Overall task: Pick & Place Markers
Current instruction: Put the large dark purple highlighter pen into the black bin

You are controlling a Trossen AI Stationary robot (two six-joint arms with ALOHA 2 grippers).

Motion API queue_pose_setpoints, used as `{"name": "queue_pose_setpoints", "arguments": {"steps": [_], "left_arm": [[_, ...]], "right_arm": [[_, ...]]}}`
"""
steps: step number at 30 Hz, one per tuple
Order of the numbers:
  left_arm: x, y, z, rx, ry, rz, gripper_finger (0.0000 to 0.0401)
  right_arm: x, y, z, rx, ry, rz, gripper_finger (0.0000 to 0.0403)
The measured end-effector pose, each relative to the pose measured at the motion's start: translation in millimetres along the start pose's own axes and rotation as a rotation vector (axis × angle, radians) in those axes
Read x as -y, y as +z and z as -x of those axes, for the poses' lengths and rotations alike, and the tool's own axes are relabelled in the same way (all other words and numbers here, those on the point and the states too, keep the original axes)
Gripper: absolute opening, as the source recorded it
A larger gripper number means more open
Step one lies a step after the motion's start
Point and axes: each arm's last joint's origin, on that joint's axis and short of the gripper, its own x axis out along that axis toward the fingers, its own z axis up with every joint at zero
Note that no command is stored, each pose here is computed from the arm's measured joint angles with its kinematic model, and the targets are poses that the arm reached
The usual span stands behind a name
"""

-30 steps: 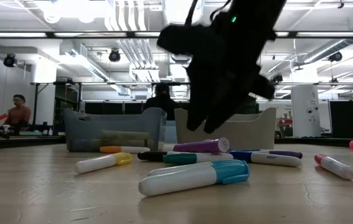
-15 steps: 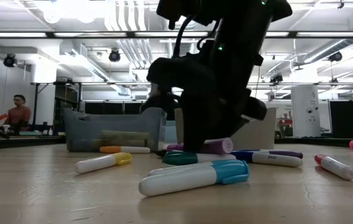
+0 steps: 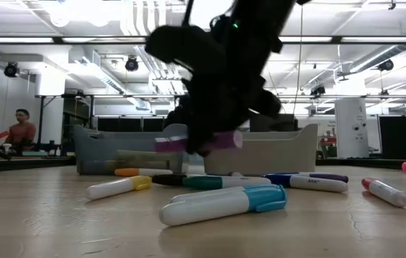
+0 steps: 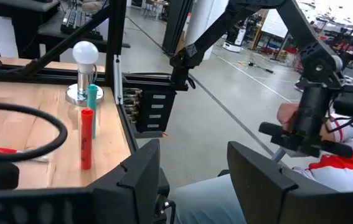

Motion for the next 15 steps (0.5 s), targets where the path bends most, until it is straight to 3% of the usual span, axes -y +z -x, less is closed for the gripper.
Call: {"name": "queue_pose_setpoints", "arguments": {"steps": [6,12,15], "left_arm": [[0,0,0,0.0,0.0,0.0,0.0181],[0,0,0,0.0,0.0,0.0,0.0181],[0,0,0,0.0,0.0,0.0,0.0181]], "right_arm": [[-20,15,20,0.199,-0.017,0.197,0.0075],[-42,22,39,0.544,-0.188,0.461,0.0071],[-48,29,41,0.647,-0.244,0.551,0.0076]]}}
